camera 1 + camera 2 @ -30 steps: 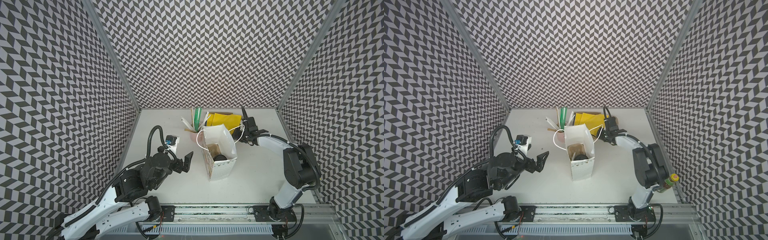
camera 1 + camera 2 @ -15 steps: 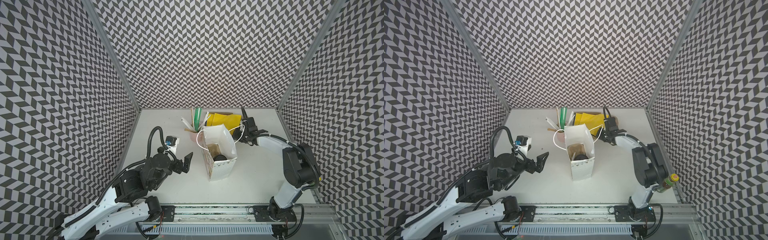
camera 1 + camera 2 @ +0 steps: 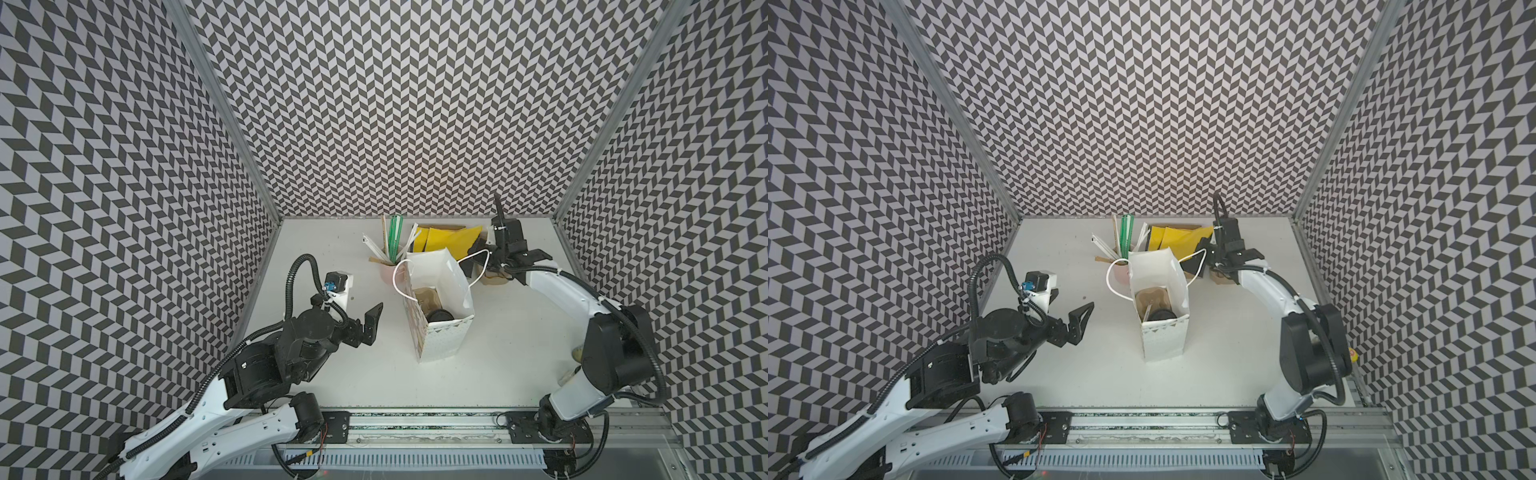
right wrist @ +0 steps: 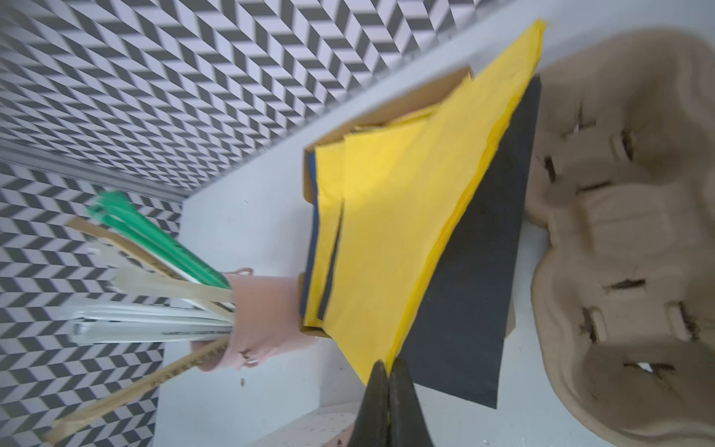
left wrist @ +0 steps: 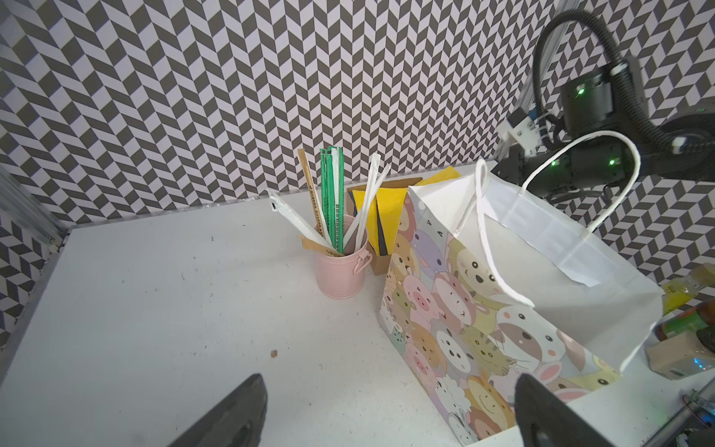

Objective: Pack the takeout coffee
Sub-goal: 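Lift the yellow napkin and carry it above the bag with the right gripper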

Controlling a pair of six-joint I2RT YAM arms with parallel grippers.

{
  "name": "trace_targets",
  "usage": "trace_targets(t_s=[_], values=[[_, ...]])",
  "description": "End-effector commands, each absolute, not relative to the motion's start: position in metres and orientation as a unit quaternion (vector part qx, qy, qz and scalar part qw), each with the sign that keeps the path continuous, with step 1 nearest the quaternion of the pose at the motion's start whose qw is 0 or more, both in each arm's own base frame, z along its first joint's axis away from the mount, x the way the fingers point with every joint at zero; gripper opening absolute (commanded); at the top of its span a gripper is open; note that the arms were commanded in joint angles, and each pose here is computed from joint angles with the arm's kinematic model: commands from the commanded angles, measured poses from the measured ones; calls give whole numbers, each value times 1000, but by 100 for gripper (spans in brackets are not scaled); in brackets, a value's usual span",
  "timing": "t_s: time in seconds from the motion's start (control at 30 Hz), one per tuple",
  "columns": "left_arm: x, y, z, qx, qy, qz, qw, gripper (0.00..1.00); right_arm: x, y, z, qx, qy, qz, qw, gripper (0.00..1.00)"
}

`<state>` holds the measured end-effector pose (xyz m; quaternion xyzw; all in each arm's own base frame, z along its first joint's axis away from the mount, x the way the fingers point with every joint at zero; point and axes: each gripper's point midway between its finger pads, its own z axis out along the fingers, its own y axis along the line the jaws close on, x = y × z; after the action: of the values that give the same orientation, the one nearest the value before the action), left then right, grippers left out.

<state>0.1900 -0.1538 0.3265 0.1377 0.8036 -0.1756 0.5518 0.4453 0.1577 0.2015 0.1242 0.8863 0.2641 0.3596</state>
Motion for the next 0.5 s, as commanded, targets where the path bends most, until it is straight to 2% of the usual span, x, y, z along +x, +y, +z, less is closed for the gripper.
trace_targets(t_s=[0.0,0.47], values=[[194,-150,332,118,797,-176,566,100,446,152,240,111,870,264,401,0],[201,-134,346,80,760,-167,623,100,432,139,397,82,783,285,547,0]])
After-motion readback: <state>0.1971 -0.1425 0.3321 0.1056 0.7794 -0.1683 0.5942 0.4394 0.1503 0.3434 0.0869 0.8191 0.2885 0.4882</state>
